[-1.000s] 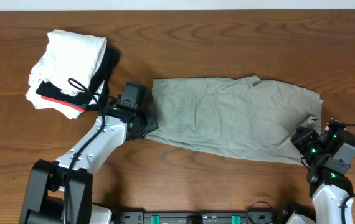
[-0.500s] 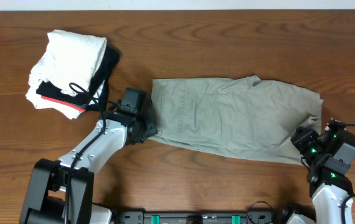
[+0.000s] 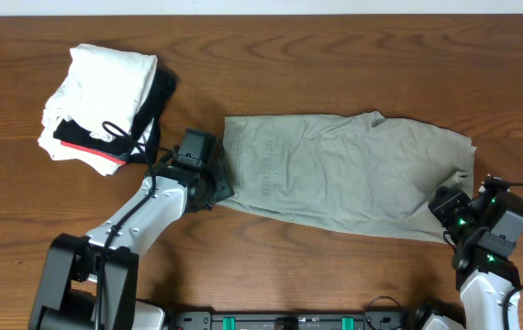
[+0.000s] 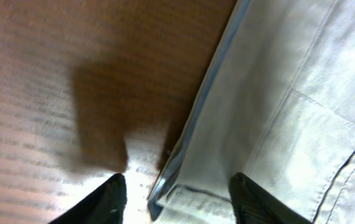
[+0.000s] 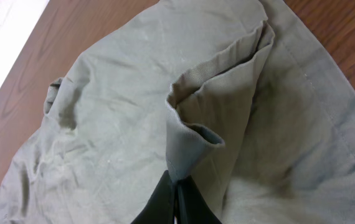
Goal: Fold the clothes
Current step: 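Grasp the pants' left waistband corner with the left gripper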
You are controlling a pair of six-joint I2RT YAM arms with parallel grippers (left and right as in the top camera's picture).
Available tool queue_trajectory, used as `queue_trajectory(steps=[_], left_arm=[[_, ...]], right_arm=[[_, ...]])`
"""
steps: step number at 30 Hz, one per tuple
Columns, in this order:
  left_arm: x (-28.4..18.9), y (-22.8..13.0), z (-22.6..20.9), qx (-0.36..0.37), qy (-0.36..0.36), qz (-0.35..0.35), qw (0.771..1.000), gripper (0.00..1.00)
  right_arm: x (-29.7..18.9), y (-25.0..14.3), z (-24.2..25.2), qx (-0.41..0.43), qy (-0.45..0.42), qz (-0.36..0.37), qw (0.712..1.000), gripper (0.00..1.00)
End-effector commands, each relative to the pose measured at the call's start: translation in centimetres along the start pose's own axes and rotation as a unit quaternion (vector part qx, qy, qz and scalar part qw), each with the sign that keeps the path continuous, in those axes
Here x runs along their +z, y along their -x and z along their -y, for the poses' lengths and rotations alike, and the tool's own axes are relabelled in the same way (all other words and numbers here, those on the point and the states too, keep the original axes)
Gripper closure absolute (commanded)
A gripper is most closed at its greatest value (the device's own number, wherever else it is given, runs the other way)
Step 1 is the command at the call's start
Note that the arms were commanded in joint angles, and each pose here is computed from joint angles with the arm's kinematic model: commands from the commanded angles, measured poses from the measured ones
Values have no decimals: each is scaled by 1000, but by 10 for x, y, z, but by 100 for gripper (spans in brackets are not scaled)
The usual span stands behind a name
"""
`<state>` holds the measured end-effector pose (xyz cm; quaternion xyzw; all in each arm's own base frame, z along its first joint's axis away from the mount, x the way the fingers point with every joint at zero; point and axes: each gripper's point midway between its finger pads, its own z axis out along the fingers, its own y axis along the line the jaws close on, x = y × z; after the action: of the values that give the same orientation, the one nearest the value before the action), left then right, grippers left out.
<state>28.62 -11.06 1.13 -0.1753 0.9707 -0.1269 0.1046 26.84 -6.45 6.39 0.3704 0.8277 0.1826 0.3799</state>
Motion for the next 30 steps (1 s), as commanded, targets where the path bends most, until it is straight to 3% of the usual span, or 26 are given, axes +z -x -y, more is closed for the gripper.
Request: queue_trajectory(steps=[1, 20, 21, 25, 30], left_arm=[[6, -4, -8, 2, 10, -3, 1000, 42], [6, -12, 9, 3, -39, -29, 999, 47], [6, -13, 10, 3, -40, -30, 999, 48], [5, -10, 17, 5, -58, -26, 998, 68], [-2, -1, 26, 7, -70, -12, 997, 69]], right_arm=[[-1, 2, 2, -6, -3, 5, 1000, 97], [-1, 2, 2, -6, -3, 5, 1000, 97], [-1, 1, 2, -6, -3, 4, 1000, 97], [-1, 1, 3, -6, -4, 4, 1000, 97], [-1, 1, 3, -6, -4, 4, 1000, 96]])
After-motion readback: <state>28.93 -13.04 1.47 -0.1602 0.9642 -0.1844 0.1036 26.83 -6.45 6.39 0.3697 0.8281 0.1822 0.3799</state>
